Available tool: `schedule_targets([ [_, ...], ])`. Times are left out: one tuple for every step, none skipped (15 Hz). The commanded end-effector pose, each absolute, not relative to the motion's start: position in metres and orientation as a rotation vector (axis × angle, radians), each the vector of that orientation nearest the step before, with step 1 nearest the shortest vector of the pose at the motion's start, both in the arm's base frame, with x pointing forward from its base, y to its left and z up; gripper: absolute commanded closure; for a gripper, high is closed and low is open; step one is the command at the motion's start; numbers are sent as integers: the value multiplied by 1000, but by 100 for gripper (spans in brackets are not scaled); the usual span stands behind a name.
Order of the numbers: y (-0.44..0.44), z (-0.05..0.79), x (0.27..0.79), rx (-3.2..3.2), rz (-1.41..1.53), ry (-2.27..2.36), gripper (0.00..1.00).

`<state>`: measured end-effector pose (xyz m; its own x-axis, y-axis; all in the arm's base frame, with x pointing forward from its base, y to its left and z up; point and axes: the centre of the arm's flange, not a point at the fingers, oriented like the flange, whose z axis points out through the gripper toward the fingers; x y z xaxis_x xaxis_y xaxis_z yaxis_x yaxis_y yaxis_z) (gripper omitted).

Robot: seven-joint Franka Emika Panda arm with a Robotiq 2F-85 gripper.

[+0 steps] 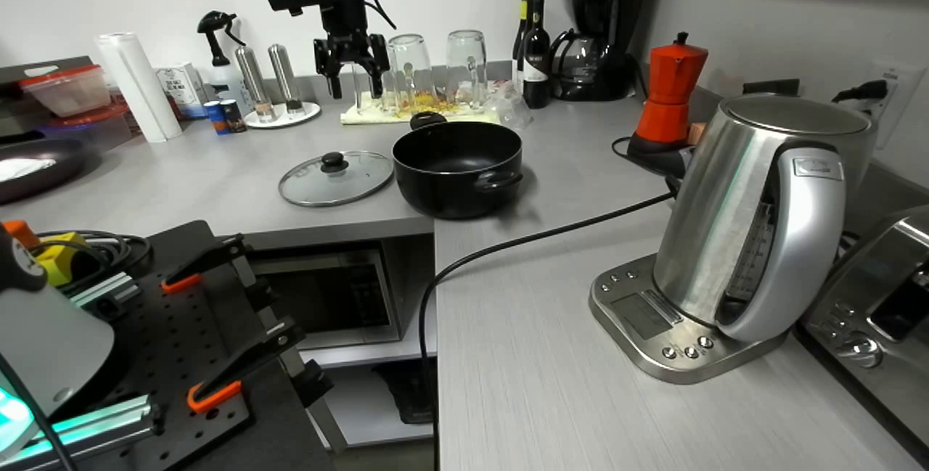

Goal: Pick up the lid and put it on the pot

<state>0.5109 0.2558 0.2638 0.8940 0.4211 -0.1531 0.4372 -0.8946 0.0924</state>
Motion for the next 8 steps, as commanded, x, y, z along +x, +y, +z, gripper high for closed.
schedule_targets([
  [283, 235, 519, 2895, -185, 892, 0],
  [291, 225, 516, 2883, -192, 955, 0],
  [299, 218, 512, 2873, -205, 1009, 0],
  [307, 208, 508, 2861, -214, 1061, 0],
  [313, 201, 504, 2849, -232, 1108, 0],
  [321, 192, 500, 2837, -247, 1152, 0],
  [327, 184, 496, 2824, -268, 1192, 0],
  [333, 177, 491, 2809, -289, 1228, 0],
])
